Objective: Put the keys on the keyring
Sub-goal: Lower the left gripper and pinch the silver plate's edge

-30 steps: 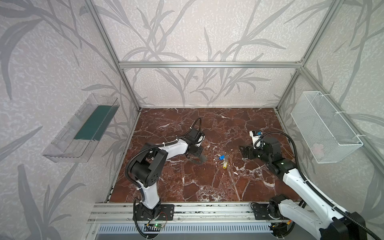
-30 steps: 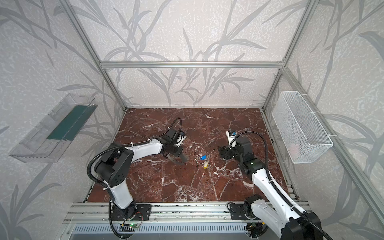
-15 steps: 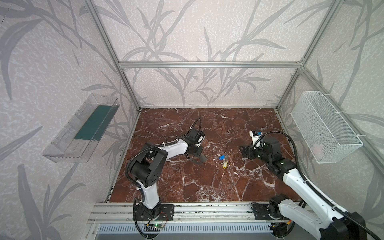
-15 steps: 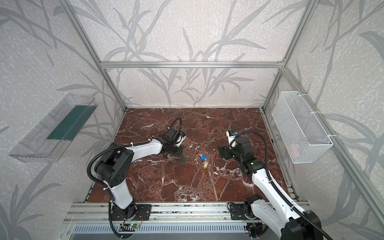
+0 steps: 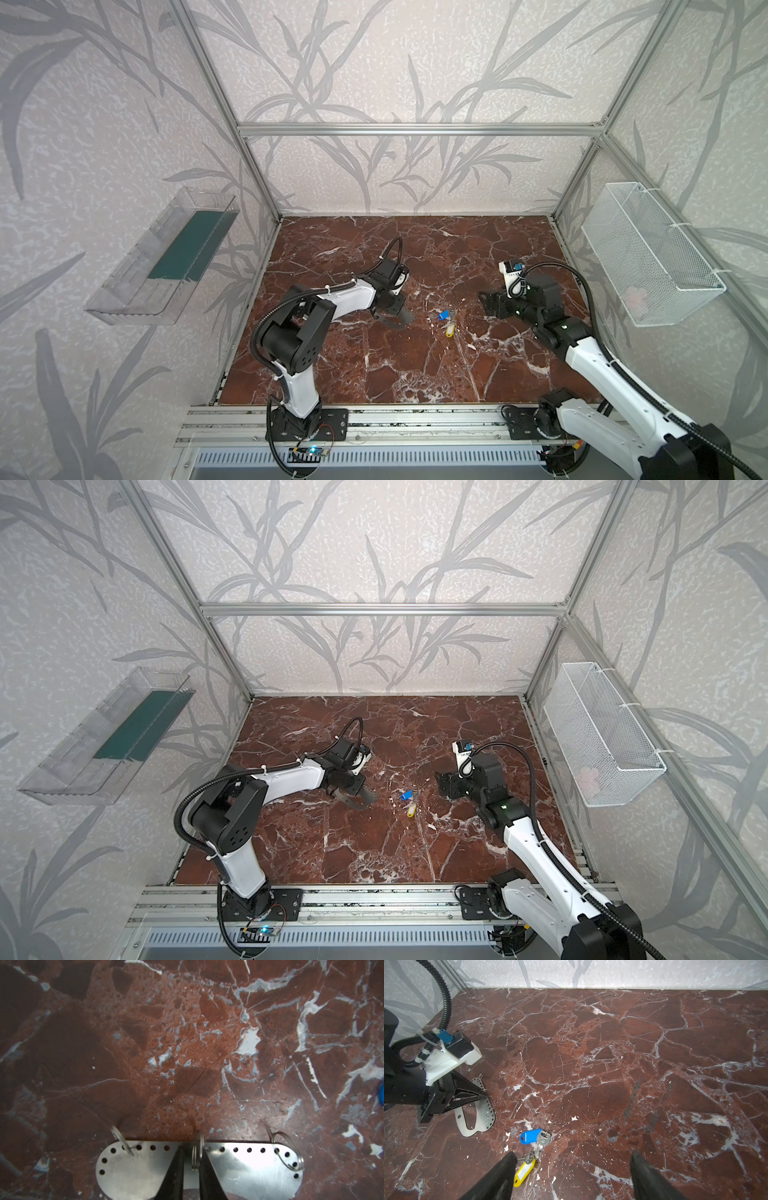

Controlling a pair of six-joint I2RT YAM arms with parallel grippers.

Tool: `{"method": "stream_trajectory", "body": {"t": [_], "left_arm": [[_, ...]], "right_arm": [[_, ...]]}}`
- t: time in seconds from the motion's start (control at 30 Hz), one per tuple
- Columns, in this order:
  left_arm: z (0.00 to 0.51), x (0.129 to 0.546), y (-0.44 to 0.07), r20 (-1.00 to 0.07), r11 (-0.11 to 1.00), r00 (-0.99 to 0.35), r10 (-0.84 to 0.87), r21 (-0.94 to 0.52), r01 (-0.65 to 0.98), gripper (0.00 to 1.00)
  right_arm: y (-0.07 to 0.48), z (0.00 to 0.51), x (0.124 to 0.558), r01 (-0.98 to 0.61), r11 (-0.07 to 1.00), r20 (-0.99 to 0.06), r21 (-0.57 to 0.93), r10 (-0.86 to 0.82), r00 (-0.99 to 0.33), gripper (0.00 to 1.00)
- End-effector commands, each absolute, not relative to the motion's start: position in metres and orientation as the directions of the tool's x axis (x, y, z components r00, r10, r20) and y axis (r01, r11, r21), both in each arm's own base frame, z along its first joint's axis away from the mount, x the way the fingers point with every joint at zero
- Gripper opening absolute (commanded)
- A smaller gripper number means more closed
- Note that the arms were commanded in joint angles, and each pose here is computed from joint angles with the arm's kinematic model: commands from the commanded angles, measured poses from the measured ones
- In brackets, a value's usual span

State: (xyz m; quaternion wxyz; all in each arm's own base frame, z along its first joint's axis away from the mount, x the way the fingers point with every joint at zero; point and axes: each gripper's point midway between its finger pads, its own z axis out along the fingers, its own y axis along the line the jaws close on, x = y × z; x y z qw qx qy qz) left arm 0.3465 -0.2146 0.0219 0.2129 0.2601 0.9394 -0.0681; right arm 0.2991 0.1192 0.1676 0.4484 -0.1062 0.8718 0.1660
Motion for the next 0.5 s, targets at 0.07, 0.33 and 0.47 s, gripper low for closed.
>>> {"method": "stream_trajectory", "body": {"t": [0.07, 0.33, 0.47], "left_arm": [[0.0239, 0.3442, -0.2117, -0.434, 0.859, -0.779, 0.454, -0.021, 0.512, 0.14], [0.0295, 0.3451, -0.2127, -0.459, 0.851, -0.76, 0.46, -0.015, 0.525, 0.02], [0.0324, 0.3446, -0.2128, -0.469, 0.85, -0.755, 0.459, -0.015, 0.526, 0.0]], "right_arm": [[0.1203, 0.1724, 0.3022, -0.337, 0.923, -0.824, 0.186, -0.041, -0.566, 0.84], [0.1232, 0.1711, 0.3035, -0.345, 0.918, -0.819, 0.196, -0.04, -0.572, 0.84], [0.1249, 0.1692, 0.3028, -0.348, 0.914, -0.814, 0.207, -0.037, -0.58, 0.84]]}}
